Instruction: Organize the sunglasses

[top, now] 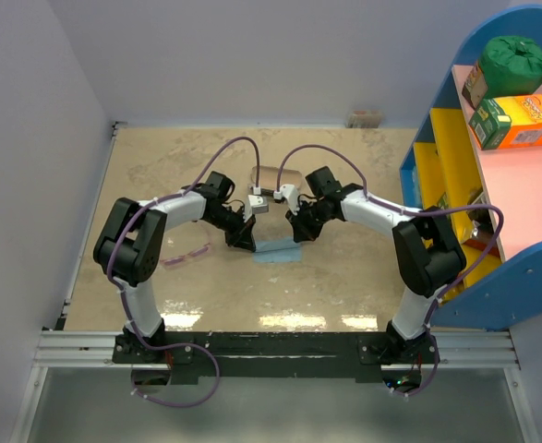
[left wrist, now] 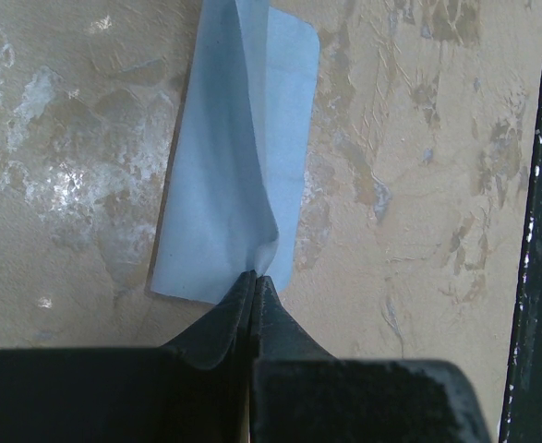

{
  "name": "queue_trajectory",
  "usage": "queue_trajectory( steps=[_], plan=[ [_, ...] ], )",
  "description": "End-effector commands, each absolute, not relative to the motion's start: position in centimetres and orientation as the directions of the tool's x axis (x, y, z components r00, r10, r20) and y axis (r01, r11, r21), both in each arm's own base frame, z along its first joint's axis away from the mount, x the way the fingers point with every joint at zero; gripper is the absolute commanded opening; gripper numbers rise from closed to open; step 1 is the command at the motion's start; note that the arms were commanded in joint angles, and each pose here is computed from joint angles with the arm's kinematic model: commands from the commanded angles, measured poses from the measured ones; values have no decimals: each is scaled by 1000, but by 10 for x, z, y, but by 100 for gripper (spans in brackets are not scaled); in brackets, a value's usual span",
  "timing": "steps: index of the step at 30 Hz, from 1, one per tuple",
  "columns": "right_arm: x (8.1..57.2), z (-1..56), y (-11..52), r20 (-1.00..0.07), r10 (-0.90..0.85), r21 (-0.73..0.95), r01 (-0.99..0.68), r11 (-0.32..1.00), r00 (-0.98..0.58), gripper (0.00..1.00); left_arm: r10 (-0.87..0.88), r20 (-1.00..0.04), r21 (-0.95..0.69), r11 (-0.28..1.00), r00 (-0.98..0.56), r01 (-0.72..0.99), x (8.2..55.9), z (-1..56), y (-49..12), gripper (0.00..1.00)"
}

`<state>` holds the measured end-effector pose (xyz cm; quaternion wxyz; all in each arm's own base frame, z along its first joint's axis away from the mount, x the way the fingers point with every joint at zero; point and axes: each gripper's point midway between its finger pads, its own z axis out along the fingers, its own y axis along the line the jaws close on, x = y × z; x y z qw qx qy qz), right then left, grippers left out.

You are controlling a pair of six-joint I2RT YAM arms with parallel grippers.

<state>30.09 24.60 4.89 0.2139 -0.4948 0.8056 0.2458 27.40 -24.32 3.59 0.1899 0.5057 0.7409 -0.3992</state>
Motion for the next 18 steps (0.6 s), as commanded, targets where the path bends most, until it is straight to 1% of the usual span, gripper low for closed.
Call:
queue_trajectory(
  steps=[1,18],
  plan=[
    [303,56,247,-605,-695,152,-913,378,-388,0,586,-713,-392,123,-385,912,272,37,-249,0],
    [296,46,252,-593,-703,170,-914,367,-393,0,581,-713,-400,122,-393,908,273,37,-251,6]
  ],
)
